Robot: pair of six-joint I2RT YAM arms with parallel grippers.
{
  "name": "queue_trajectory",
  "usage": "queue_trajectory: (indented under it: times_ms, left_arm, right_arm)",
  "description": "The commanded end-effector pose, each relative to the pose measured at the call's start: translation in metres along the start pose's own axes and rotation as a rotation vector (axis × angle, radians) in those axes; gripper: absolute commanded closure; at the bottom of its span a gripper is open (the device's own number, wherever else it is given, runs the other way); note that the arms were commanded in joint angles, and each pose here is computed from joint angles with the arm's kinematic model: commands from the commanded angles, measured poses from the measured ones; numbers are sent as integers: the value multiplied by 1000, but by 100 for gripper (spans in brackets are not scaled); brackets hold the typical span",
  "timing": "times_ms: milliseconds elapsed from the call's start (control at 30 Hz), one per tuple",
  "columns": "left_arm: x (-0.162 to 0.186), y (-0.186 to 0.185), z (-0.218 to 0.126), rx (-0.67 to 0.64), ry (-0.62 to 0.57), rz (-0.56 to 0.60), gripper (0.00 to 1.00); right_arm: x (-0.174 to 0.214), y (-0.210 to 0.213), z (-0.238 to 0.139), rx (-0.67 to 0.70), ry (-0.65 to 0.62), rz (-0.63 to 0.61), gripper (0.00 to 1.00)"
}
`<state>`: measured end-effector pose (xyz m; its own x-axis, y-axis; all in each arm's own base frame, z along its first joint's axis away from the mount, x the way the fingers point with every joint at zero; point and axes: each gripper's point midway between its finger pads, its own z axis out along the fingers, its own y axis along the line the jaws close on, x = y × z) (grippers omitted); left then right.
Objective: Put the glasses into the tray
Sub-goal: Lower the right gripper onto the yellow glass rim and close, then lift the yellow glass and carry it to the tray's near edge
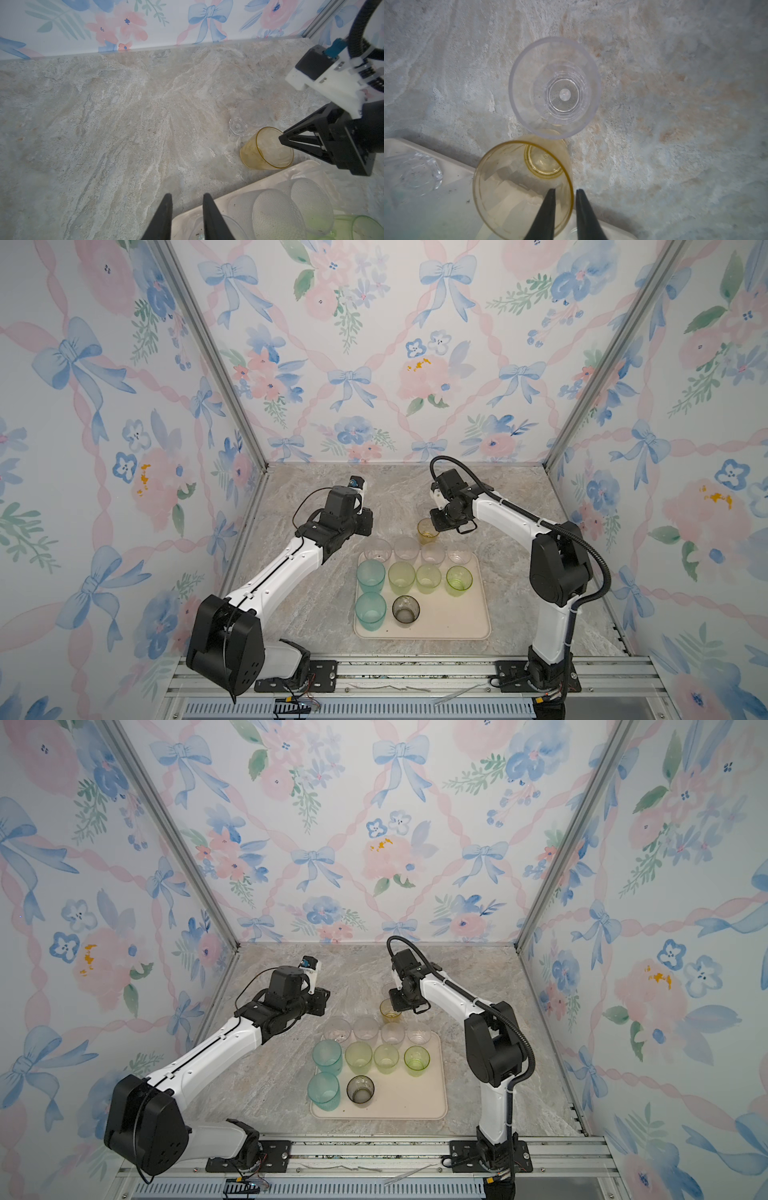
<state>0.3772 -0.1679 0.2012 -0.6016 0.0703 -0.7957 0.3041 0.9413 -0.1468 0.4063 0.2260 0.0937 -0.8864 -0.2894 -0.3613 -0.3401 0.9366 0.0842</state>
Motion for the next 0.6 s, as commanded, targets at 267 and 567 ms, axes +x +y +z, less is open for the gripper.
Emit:
queue_trajectory:
  times_ms: [267,567]
  left_arm:
    - [4,3,-1,8,1,-10,72]
    - [4,2,-2,18,2,-10,71]
  right_arm:
    - [-2,-2,10,11,27,-6,91]
    - [-5,-16,-19,67,-42,8,99]
